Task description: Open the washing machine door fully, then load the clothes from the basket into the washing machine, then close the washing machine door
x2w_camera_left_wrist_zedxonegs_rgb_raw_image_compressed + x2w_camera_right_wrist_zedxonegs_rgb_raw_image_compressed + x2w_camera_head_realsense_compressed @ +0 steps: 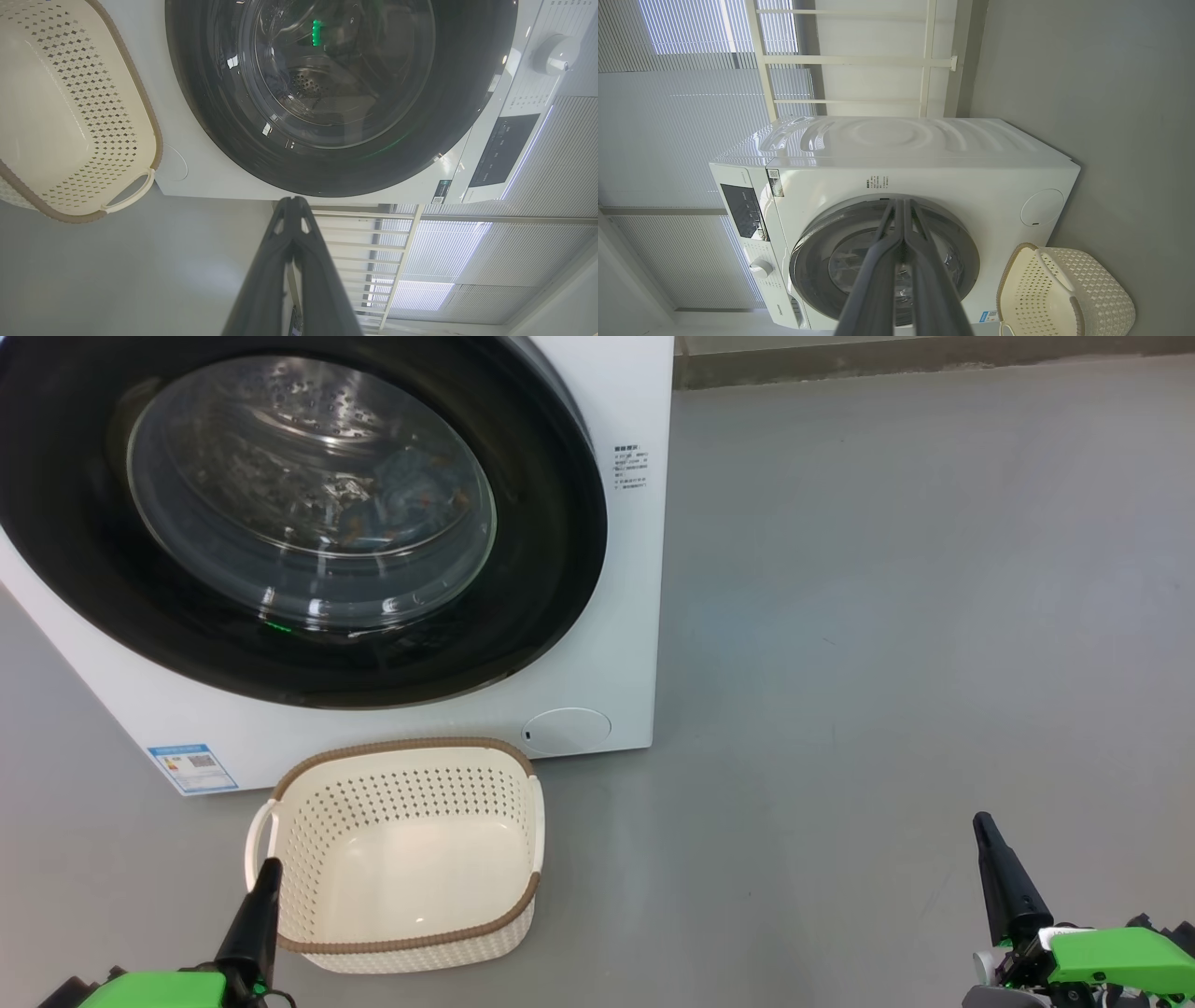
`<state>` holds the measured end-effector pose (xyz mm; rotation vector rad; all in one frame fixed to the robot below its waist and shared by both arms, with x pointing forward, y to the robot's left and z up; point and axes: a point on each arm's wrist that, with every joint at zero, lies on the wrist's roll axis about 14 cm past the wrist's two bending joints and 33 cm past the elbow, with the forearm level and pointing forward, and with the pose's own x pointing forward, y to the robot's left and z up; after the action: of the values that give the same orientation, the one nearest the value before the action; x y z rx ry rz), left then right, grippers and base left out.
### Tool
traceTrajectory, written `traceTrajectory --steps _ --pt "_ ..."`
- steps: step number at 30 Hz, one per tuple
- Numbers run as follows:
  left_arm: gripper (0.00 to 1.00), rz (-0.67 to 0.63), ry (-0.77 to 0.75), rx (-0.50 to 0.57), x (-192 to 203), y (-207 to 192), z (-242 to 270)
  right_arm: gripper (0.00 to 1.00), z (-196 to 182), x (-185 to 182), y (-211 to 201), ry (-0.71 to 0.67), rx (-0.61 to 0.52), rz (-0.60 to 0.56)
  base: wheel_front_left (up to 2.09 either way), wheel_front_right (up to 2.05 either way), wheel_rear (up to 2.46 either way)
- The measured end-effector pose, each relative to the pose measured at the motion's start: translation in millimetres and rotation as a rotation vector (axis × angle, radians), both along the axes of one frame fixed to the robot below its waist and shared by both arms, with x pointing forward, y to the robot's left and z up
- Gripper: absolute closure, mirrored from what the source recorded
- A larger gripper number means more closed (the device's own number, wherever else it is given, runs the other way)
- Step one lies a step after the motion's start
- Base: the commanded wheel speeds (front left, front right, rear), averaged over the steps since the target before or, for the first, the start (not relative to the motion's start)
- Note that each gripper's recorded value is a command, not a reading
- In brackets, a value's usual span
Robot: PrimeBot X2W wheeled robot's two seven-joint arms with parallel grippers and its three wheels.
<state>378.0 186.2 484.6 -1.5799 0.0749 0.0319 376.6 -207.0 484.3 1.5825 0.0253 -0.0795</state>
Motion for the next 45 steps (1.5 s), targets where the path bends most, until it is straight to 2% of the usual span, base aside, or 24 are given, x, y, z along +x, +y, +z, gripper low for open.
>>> traceTrajectory --steps 45 --pt "1.0 0.001 0.0 0.0 0.0 0.6 0.0 1.0 -0.1 0.0 -0.1 0.0 0.0 0.0 0.0 0.0 0.0"
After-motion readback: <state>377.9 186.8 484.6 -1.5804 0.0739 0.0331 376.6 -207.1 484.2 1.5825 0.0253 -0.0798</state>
